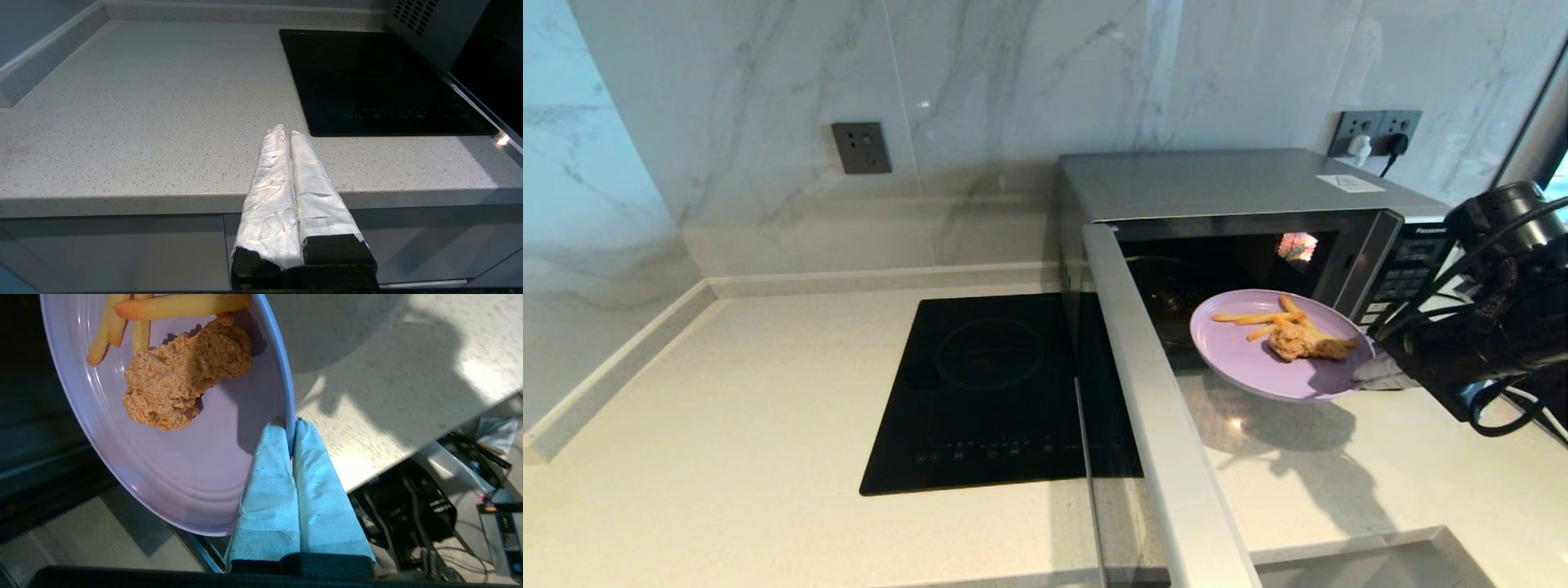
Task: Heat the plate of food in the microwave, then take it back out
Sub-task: Put the plate in the microwave oven
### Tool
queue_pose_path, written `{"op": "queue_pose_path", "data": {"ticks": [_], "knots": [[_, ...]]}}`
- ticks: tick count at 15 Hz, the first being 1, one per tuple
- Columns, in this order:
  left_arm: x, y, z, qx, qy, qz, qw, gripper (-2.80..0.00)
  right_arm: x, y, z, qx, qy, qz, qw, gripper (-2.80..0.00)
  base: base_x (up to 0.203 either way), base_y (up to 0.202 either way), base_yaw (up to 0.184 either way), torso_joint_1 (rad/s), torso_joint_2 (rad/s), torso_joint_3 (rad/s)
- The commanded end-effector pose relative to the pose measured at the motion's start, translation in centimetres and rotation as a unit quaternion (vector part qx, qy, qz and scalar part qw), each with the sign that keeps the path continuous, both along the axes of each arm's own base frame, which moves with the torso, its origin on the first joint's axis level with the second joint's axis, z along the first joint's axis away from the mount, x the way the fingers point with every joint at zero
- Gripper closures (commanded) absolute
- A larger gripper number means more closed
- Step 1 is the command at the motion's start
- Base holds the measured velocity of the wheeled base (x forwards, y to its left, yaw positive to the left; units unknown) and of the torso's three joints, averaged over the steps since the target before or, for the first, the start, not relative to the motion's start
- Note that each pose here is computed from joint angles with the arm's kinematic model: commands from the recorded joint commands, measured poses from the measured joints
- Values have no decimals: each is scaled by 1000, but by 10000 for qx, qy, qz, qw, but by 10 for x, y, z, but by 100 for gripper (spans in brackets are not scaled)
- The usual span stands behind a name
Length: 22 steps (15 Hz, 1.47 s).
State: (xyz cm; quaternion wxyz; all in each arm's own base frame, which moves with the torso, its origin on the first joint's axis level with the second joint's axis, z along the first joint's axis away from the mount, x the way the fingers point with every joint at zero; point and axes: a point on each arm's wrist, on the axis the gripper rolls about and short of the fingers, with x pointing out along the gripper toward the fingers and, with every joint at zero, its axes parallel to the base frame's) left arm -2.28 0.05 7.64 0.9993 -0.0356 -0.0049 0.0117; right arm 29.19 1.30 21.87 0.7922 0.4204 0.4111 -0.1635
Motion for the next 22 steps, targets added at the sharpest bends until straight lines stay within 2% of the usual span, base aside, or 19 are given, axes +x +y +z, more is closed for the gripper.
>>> {"op": "queue_pose_path", "data": {"ticks": [1, 7, 9, 14, 22], "knots": [[0, 0, 0, -1, 6, 4, 10000, 0, 20, 6, -8, 41, 106, -154, 9998, 0, 0, 0, 0, 0, 0, 0], [0, 0, 0, -5, 6, 4, 10000, 0, 64, 24, -10, 607, 37, -723, 9955, 0, 0, 0, 0, 0, 0, 0], [0, 0, 0, -5, 6, 4, 10000, 0, 78, 34, -15, 684, 80, -764, 9947, 0, 0, 0, 0, 0, 0, 0], [0, 0, 0, -5, 6, 4, 10000, 0, 100, 52, -31, -56, -112, -1119, 9936, 0, 0, 0, 0, 0, 0, 0], [0, 0, 0, -5, 6, 4, 10000, 0, 123, 68, -34, 50, -408, -1032, 9938, 0, 0, 0, 0, 0, 0, 0]]}}
